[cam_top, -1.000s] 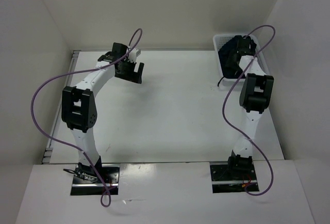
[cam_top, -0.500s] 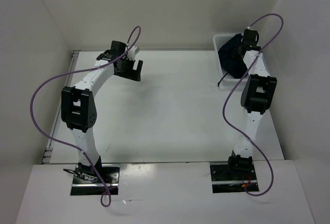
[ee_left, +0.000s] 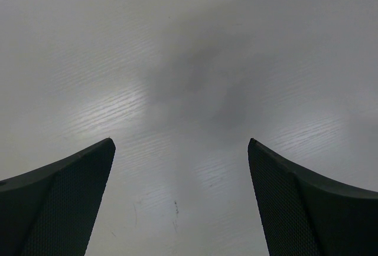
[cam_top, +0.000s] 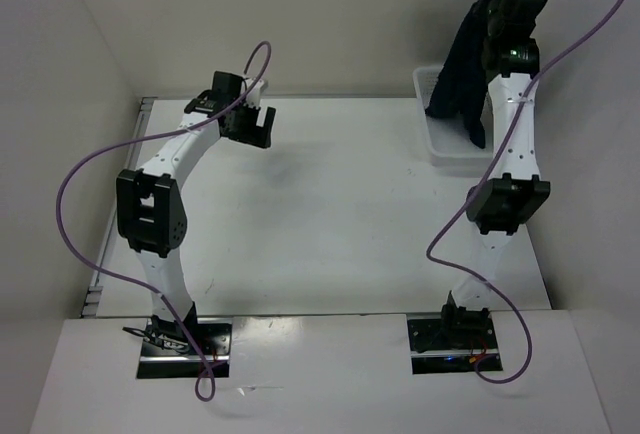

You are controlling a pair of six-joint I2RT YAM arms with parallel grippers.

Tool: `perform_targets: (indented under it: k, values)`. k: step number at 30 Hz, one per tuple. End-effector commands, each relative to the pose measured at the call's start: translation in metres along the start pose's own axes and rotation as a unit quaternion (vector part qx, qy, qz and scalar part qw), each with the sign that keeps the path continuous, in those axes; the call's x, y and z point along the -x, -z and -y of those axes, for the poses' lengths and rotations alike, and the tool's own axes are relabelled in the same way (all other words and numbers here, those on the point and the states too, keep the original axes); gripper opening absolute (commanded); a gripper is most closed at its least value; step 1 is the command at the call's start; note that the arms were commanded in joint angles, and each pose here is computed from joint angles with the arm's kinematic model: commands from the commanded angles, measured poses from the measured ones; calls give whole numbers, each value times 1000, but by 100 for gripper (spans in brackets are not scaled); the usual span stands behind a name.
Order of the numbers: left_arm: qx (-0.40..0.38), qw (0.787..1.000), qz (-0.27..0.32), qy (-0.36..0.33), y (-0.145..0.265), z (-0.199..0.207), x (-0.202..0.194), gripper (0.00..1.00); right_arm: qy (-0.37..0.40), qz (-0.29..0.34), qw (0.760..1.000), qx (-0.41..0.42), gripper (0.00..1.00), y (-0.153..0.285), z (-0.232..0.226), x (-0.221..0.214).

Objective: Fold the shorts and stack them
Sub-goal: Grab the shorts from the pile, then move the shorts to the center of the board

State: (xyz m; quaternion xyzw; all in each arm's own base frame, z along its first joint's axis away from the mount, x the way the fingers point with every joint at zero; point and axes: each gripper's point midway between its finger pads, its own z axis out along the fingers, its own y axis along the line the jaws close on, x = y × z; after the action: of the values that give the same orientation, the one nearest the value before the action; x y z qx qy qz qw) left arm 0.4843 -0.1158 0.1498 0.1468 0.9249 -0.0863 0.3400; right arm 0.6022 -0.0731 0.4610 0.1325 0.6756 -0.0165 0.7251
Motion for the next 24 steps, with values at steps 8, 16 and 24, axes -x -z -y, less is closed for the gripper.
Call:
perform_targets:
  k: [8, 16, 24]
  values:
    - [51, 993, 102, -11, 76, -10, 51, 100, -47, 313, 929, 193, 0, 165, -160, 240]
    - [133, 982, 130, 25, 113, -67, 47, 100, -102, 285, 897, 322, 0, 209, -264, 214]
    - [175, 974, 122, 71, 135, -122, 20, 100, -95, 18, 939, 330, 42, 135, -313, 31]
